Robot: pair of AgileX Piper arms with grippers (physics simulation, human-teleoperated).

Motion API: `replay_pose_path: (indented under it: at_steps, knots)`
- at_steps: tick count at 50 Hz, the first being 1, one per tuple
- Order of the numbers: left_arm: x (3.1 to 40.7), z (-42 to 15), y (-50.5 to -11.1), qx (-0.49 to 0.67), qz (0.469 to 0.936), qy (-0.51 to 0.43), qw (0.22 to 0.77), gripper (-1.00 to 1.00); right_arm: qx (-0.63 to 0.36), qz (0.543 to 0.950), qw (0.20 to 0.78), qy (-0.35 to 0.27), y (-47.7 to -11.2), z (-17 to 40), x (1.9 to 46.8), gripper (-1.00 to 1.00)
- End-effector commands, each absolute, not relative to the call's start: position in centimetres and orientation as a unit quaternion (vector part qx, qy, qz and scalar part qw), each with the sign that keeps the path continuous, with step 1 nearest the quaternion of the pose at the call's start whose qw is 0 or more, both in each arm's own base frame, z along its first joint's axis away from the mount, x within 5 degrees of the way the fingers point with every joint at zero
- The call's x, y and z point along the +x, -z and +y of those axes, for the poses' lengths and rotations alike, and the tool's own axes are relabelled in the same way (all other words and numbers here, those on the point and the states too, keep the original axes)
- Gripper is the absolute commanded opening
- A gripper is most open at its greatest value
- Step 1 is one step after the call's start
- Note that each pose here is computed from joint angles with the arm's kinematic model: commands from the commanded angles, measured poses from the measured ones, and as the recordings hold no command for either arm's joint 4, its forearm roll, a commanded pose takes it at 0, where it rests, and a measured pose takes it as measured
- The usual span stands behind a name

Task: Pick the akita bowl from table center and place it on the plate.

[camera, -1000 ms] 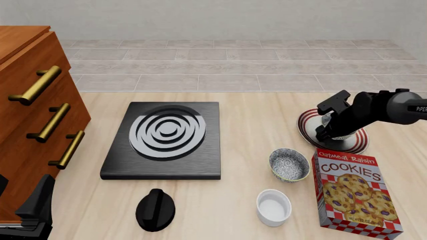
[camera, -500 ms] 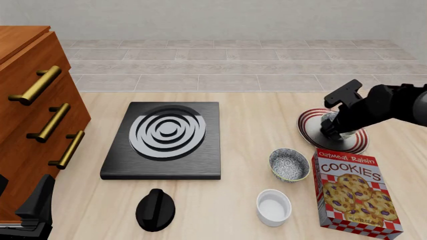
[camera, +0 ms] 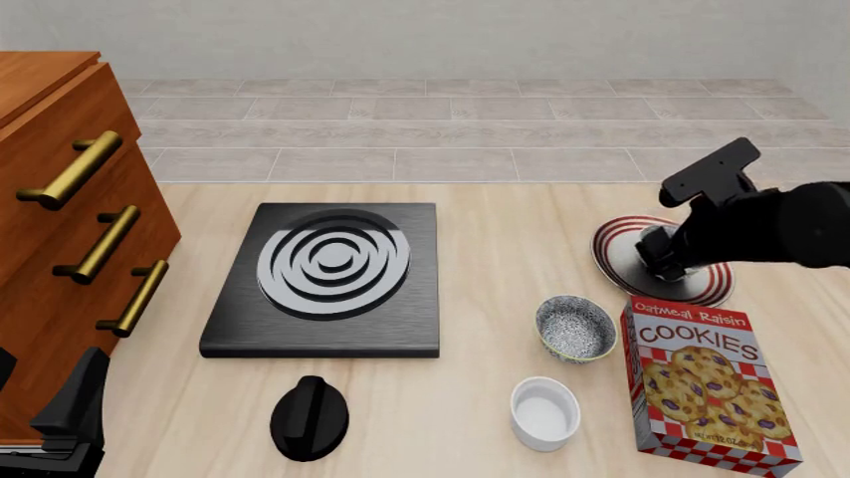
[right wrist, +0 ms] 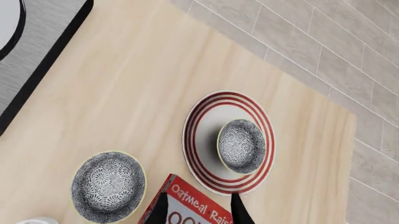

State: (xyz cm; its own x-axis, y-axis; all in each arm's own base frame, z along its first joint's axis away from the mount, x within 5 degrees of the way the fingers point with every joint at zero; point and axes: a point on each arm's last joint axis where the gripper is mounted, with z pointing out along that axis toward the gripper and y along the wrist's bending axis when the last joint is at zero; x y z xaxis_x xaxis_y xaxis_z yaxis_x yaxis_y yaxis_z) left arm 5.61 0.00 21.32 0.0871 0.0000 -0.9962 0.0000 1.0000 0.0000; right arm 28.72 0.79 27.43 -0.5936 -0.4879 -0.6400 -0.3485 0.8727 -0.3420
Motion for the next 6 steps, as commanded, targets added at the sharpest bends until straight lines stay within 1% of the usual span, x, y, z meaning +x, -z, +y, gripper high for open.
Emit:
replay_pose_path:
  at_steps: [1,6]
  knots:
    - [5.6,0.0,-21.3,0.000,0.676,0.000,0.737,1.00,-0.226,0.872,0.425,0.086,-29.0,1.4,24.9,1.00]
    - [5.6,0.0,-21.3,0.000,0.676,0.000,0.737,1.00,-0.211,0.857,0.464,0.067,-30.5,2.2,22.2,1.00]
